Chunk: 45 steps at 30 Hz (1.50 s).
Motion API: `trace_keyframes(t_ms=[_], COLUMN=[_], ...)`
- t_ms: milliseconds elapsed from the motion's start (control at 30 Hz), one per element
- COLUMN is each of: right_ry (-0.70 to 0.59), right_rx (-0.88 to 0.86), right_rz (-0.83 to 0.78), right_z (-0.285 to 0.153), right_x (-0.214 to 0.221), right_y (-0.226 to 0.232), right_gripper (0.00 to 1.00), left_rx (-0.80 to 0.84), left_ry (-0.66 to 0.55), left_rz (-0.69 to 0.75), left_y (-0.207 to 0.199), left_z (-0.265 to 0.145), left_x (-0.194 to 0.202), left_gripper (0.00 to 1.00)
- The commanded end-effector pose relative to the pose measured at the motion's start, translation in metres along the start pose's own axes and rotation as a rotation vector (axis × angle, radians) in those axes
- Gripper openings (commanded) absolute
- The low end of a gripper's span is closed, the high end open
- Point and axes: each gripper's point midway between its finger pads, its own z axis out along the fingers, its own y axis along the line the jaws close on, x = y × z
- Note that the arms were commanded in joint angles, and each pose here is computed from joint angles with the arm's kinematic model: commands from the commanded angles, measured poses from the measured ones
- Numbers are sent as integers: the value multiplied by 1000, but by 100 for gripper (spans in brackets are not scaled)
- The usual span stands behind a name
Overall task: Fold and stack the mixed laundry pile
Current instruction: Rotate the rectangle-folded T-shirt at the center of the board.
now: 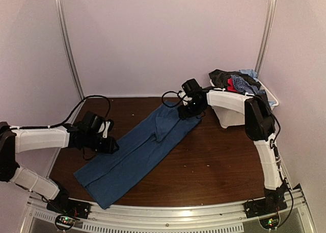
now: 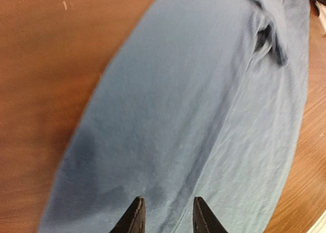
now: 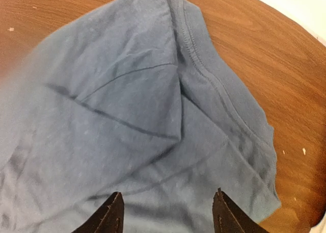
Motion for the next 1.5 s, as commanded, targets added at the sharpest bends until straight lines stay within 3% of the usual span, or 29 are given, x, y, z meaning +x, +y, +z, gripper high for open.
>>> trace_keyframes(t_ms=[0,133,367,767,967,1100,1267,1367,1467], right_ry=[-165,-103,42,132,133,76,-21,-85,-154], right_rx=[-149,-218,-210,-92,-45,-87,-225,-272,-317], right_rz=[56,70,90,93,98,93,72,64,57], right_z=[-82,-87,-48,15,39,47,37,7,-37], right_x=[-30,-2,55,92,89,60,10,-19,-41], right_y=[29,53,72,49,20,12,29,36,41], right_gripper=[60,56,43,29,26,23,21,21,27], left_rx=[-70,-125,-140,-234,-109,101,300,312,311], left_ry=[-54,-21,52,282,345,290,115,30,-25], left_rz=[103,133,230,535,649,618,599,615,574], left_y=[-2,1,-15,-47,-107,-175,-252,-266,-251], left_z=[-25,-21,-10,20,50,69,64,46,26], left_x=[-37,-34,-10,61,99,98,50,22,1], left_gripper=[33,32,29,6,0,0,0,0,0])
